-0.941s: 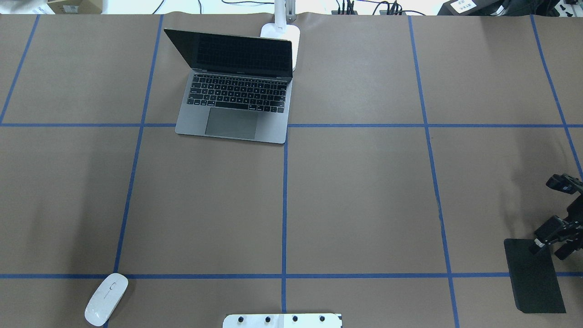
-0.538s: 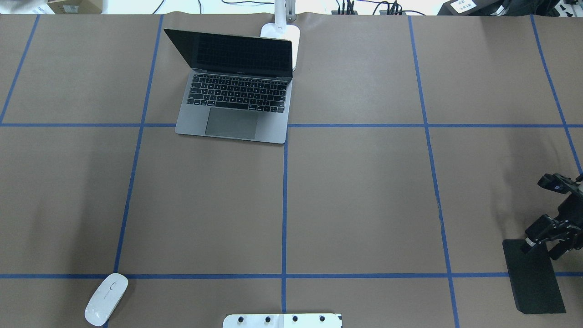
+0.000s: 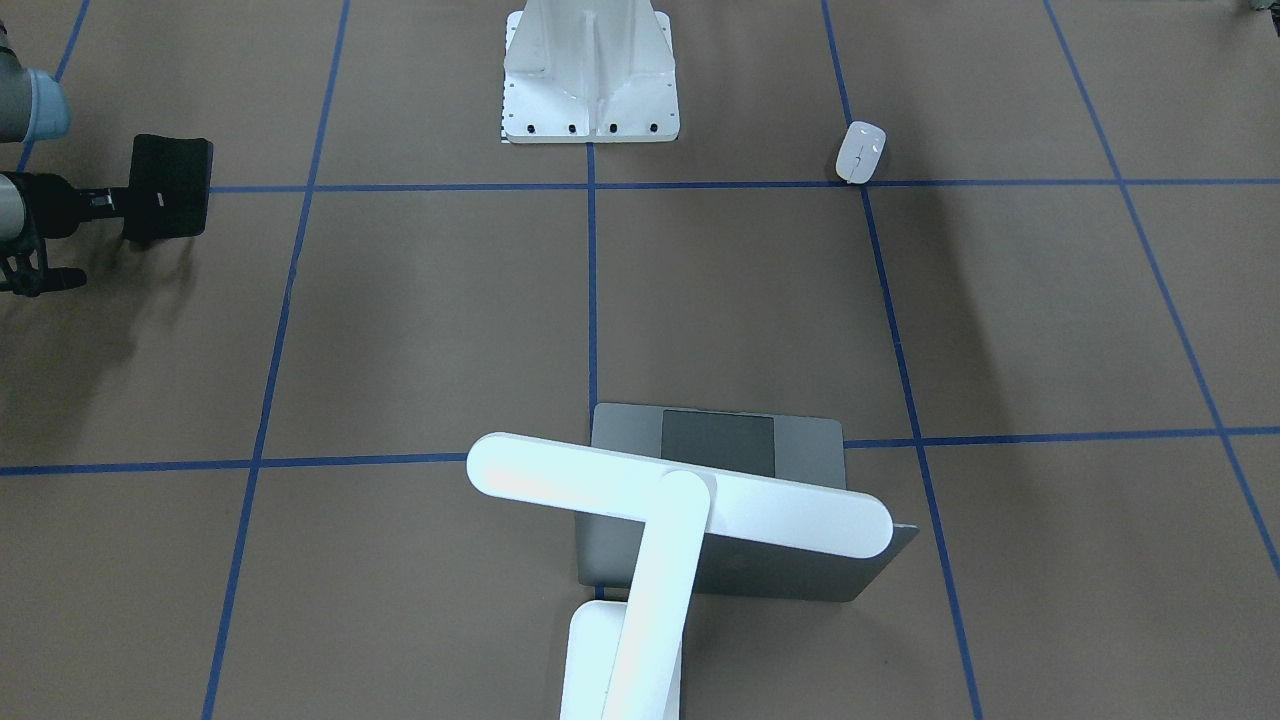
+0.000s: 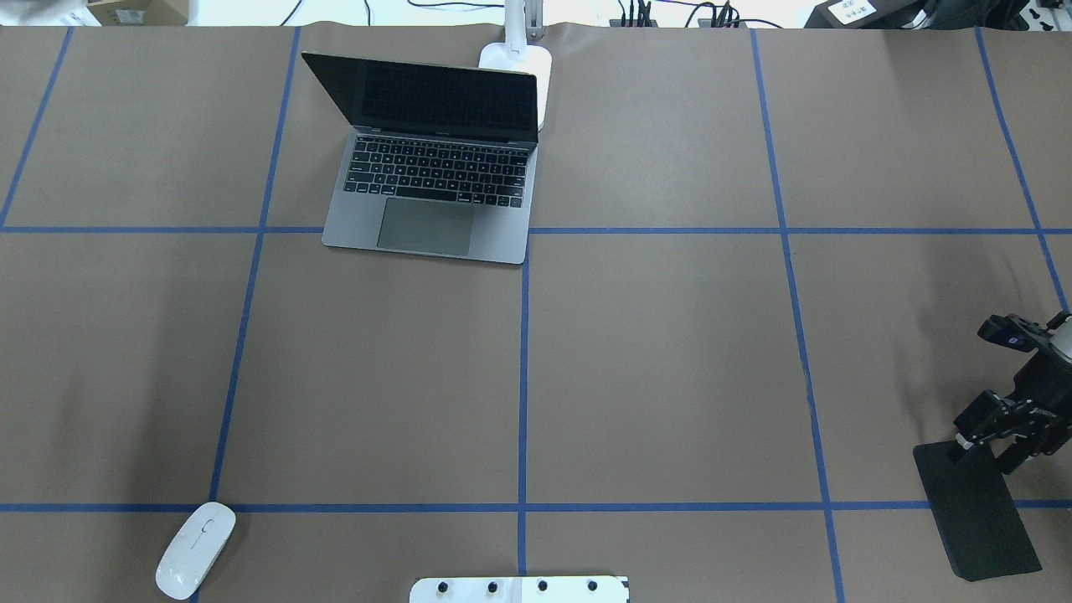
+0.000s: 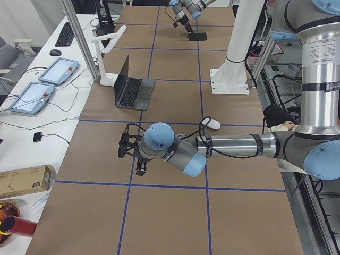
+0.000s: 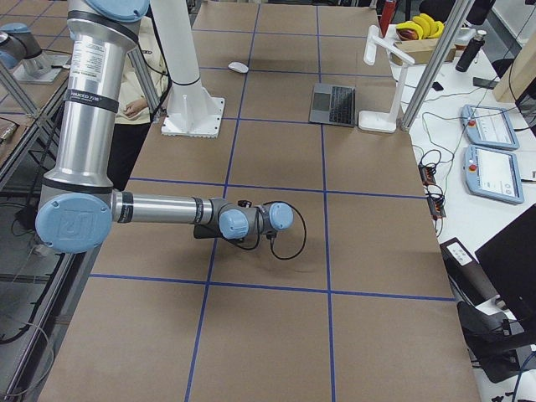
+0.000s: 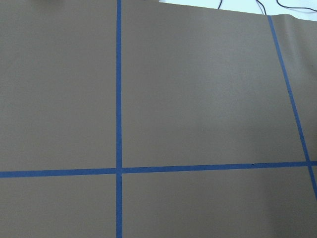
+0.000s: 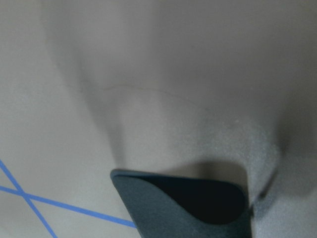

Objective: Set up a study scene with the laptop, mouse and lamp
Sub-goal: 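Lower the right gripper onto the black mouse pad and grasp its edge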

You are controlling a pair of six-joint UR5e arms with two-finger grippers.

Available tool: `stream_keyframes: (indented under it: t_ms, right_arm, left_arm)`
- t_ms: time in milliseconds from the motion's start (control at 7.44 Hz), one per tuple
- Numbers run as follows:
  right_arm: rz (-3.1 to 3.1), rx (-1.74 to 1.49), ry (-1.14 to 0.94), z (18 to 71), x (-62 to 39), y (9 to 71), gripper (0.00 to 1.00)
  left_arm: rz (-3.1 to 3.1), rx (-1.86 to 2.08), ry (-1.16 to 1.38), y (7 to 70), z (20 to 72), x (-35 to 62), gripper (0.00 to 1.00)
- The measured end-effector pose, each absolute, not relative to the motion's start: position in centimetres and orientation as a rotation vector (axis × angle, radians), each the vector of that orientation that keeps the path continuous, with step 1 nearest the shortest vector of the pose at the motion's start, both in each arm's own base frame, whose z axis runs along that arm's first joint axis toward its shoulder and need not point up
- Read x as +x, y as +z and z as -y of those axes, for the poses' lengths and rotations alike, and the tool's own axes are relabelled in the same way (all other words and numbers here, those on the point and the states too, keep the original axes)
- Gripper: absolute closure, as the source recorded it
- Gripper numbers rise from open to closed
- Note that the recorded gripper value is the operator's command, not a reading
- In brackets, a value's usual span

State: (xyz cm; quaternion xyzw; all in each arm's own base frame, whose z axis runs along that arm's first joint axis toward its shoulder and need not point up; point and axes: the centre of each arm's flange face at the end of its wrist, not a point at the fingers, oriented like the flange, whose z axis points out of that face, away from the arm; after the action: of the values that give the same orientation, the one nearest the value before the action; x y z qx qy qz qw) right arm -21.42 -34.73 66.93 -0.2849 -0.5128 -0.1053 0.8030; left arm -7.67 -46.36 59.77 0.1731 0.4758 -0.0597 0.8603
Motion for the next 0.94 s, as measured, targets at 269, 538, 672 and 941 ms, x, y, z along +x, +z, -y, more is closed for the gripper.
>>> stream_keyframes:
  t_ms: [269, 538, 672, 941]
  right_arm:
    - [1.099, -0.609, -0.228, 34.78, -21.47, 66.88, 0.46]
    - [1.098, -0.607, -0.227, 34.86, -21.48, 66.84, 1.0]
    - [1.094, -0.605, -0.225, 34.86, -21.42, 66.91, 1.0]
    - [1.083, -0.596, -0.226, 34.88, -21.33, 66.96, 1.0]
  left_arm:
    - [-0.999, 0.364, -0.126, 59.77, 46.35, -7.74, 0.0]
    - [-0.999, 0.364, -0.127, 59.77, 46.35, -7.75, 0.0]
    - [-0.999, 0.364, -0.127, 59.77, 46.34, -7.75, 0.0]
    - [-0.999, 0.364, -0.127, 59.77, 46.35, -7.75, 0.0]
